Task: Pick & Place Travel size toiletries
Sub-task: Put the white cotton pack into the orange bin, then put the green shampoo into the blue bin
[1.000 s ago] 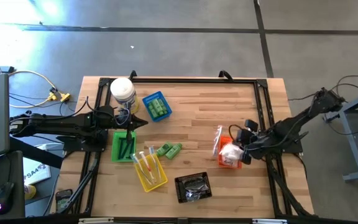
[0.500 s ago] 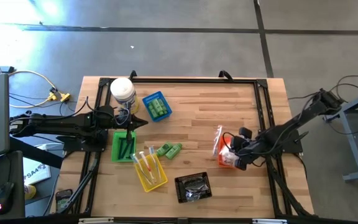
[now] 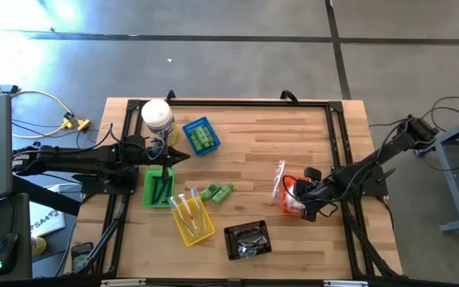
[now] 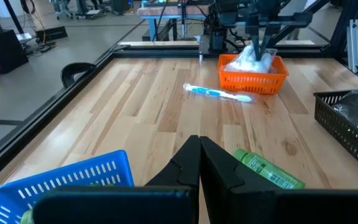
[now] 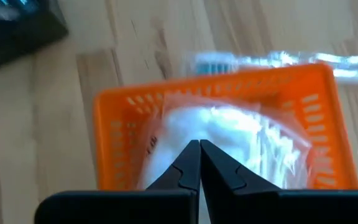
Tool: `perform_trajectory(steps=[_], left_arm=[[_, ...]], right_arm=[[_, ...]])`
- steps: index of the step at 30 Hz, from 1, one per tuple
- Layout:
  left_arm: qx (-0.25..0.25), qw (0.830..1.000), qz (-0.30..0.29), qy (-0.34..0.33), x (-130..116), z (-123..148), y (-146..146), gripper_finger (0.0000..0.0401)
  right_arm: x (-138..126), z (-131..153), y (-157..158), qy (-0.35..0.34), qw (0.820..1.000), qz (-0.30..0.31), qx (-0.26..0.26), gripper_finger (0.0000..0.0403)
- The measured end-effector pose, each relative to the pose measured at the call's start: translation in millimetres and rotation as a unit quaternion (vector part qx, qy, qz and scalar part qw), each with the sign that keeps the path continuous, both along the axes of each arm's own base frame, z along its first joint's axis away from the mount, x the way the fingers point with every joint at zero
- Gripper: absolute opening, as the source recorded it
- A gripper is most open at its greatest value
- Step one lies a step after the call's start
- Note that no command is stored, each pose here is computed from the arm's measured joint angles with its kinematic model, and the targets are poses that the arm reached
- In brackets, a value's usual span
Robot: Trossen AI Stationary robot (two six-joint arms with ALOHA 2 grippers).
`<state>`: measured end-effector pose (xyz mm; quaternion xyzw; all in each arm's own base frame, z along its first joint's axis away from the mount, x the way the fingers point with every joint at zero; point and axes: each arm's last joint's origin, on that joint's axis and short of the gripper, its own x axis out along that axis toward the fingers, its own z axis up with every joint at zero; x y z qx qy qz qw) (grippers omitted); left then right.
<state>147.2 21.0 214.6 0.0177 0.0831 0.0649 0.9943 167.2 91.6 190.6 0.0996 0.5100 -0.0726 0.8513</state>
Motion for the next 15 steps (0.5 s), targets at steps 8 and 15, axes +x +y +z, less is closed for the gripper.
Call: perform_trajectory(steps=[8, 15], left_arm=[[0.000, 1.000, 0.000, 0.000, 0.0, 0.0, 0.0, 0.0000], [0.000, 1.000, 0.000, 0.000, 0.0, 0.0, 0.0, 0.0000]], right_arm=[[-4.3, 21.3, -1.6, -0.070, 0.996, 0.042, 0.036, 0.0012], [-24.5, 66.6, -17.9, -0.250, 0.967, 0.046, 0.016, 0.0035]])
